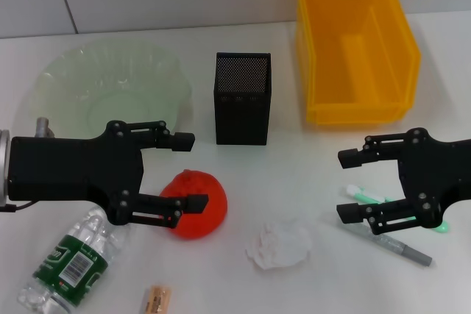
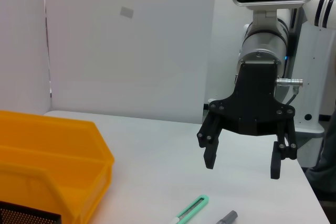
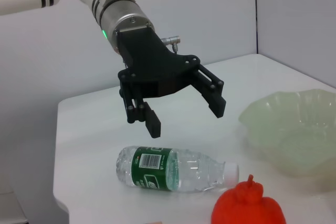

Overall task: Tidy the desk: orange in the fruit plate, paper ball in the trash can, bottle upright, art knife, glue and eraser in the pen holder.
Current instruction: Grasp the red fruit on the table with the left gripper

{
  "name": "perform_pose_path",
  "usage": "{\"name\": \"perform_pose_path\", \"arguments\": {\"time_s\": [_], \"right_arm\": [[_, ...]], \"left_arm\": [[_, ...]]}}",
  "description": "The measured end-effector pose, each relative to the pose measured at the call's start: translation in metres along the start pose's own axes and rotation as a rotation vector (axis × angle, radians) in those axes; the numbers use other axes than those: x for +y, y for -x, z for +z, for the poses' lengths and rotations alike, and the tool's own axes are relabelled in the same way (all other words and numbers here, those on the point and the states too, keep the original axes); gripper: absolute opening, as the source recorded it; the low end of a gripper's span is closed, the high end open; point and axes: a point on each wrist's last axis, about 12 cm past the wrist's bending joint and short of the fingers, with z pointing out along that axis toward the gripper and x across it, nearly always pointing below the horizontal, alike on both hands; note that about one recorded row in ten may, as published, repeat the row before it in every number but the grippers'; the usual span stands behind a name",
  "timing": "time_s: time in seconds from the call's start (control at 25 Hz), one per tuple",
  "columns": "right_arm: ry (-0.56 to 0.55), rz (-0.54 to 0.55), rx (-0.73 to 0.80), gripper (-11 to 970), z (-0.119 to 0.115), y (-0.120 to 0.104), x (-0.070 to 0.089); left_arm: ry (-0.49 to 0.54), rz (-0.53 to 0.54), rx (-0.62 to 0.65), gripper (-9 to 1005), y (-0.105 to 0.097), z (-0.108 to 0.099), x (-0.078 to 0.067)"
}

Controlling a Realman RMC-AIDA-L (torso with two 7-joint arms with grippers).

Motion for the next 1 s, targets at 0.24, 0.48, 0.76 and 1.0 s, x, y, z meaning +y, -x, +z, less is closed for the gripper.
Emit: {"name": "perform_pose_path", "arguments": {"time_s": [0.24, 0.48, 0.76, 1.0], "right_arm": [[0.003, -0.001, 0.004, 767, 0.002, 0.0, 0.0], [0.004, -0.001, 0.005, 767, 0.003, 0.001, 0.0], [0.008, 0.0, 0.007, 767, 0.004, 0.0, 0.001], [-0.007, 0.005, 0.005, 767, 0.001, -0.002, 0.001]], "left_arm": [[0.0, -0.001, 0.0, 846, 0.0, 0.0, 0.0], [-0.002, -0.001, 0.004, 846, -0.001, 0.0, 0.0], [0.022, -0.01, 0.005, 845, -0.003, 0.0, 0.003], [0.097, -0.071, -0.002, 845, -0.013, 0.003, 0.014]]}}
